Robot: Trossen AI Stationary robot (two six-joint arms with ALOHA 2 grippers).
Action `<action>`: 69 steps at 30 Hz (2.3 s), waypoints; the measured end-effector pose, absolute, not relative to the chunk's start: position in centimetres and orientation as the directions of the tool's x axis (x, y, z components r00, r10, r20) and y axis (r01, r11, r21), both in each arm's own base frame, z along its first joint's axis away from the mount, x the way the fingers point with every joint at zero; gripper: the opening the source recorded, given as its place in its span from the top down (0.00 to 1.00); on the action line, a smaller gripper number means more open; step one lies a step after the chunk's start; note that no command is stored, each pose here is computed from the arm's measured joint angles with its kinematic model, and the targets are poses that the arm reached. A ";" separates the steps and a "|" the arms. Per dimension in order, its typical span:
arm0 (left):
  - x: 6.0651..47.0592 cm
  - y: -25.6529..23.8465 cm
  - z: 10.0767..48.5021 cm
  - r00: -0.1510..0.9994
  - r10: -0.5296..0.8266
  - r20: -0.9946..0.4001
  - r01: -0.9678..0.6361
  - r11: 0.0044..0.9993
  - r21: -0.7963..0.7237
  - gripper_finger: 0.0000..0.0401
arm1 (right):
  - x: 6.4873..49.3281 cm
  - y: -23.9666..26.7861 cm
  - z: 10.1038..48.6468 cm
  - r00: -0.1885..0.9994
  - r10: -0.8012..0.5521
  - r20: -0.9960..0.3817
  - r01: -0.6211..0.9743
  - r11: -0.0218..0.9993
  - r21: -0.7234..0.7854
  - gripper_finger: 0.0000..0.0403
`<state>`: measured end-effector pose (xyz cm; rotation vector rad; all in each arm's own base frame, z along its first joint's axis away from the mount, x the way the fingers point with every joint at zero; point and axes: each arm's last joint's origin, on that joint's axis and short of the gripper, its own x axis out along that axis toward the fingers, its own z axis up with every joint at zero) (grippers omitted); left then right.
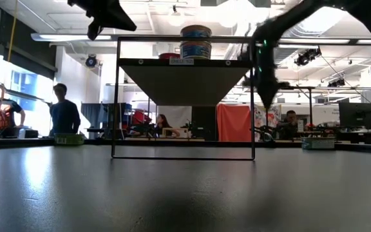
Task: Stack canned seafood by type on shelf
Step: Put the green tuna can on the shelf
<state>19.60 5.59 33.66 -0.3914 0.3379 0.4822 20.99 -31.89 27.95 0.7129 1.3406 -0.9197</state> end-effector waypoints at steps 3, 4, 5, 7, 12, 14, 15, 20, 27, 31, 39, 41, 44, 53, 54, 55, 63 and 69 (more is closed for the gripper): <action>19.5 5.5 33.5 0.830 0.374 -0.415 -0.506 0.816 -0.278 1.00 | 20.0 -30.8 25.1 -0.060 -0.081 -0.995 0.900 0.428 -0.089 0.99; 19.5 5.4 33.5 0.829 0.370 -0.419 -0.505 0.818 -0.276 1.00 | 19.6 -30.3 24.6 -0.056 -0.065 -0.996 0.911 0.406 -0.078 0.99; 19.5 5.4 33.5 0.828 0.368 -0.422 -0.504 0.819 -0.275 1.00 | 19.3 -29.7 23.9 -0.060 -0.055 -0.997 0.918 0.389 -0.076 0.99; 19.5 5.4 33.5 0.829 0.370 -0.419 -0.502 0.823 -0.267 1.00 | 18.4 -28.5 22.7 -0.103 -0.055 -0.993 0.925 0.361 -0.116 1.00; 19.4 5.5 33.5 0.826 0.379 -0.418 -0.505 0.827 -0.248 1.00 | 16.7 -25.4 21.9 -0.109 -0.163 -0.980 0.968 0.207 -0.142 1.00; 19.4 5.6 33.5 0.824 0.384 -0.417 -0.505 0.831 -0.231 1.00 | 15.9 -24.4 21.3 -0.116 -0.194 -0.974 0.983 0.117 -0.140 1.00; 19.4 5.7 33.5 0.822 0.388 -0.417 -0.508 0.830 -0.229 1.00 | 15.5 -24.0 21.1 -0.116 -0.207 -0.972 0.989 0.071 -0.133 1.00; 19.3 6.0 33.6 0.820 0.401 -0.409 -0.519 0.821 -0.236 1.00 | 14.2 -22.1 19.3 -0.135 -0.248 -0.959 0.989 -0.095 -0.115 1.00; 19.4 6.0 33.7 0.821 0.404 -0.403 -0.521 0.819 -0.240 1.00 | 14.4 -21.1 18.1 -0.187 -0.322 -0.928 0.979 -0.141 -0.148 1.00; 19.4 6.0 33.7 0.821 0.405 -0.403 -0.521 0.819 -0.239 1.00 | 14.4 -20.5 17.5 -0.212 -0.320 -0.924 0.975 -0.129 -0.179 1.00; 19.5 6.1 33.5 0.802 0.435 -0.409 -0.555 0.796 -0.242 1.00 | 14.6 -20.0 16.0 -0.239 -0.406 -0.882 0.969 -0.161 -0.189 1.00; 19.5 6.1 33.5 0.802 0.435 -0.409 -0.559 0.788 -0.258 1.00 | 14.6 -19.9 15.6 -0.224 -0.407 -0.885 0.973 -0.154 -0.175 1.00; 19.5 6.1 33.5 0.804 0.433 -0.408 -0.560 0.783 -0.270 1.00 | 14.5 -19.4 14.9 -0.186 -0.391 -0.901 0.982 -0.084 -0.166 1.00; 19.5 6.1 33.6 0.806 0.433 -0.404 -0.564 0.771 -0.297 1.00 | 17.9 -16.7 15.3 -0.027 -0.325 -0.945 0.915 0.372 -0.154 1.00; 19.5 6.1 33.6 0.807 0.434 -0.401 -0.564 0.768 -0.304 1.00 | 18.4 -16.4 15.4 -0.001 -0.306 -0.952 0.893 0.428 -0.139 1.00; 19.5 6.1 33.6 0.807 0.434 -0.400 -0.565 0.764 -0.311 1.00 | 18.7 -16.1 15.6 0.013 -0.292 -0.956 0.873 0.470 -0.131 1.00; 19.5 6.1 33.6 0.799 0.450 -0.399 -0.591 0.713 -0.377 1.00 | 21.0 -13.2 15.8 0.113 -0.173 -0.978 0.720 0.692 -0.039 1.00; 19.7 5.7 33.6 0.809 0.431 -0.400 -0.582 0.683 -0.441 1.00 | 22.6 -9.8 15.8 0.130 -0.133 -0.982 0.646 0.763 -0.018 1.00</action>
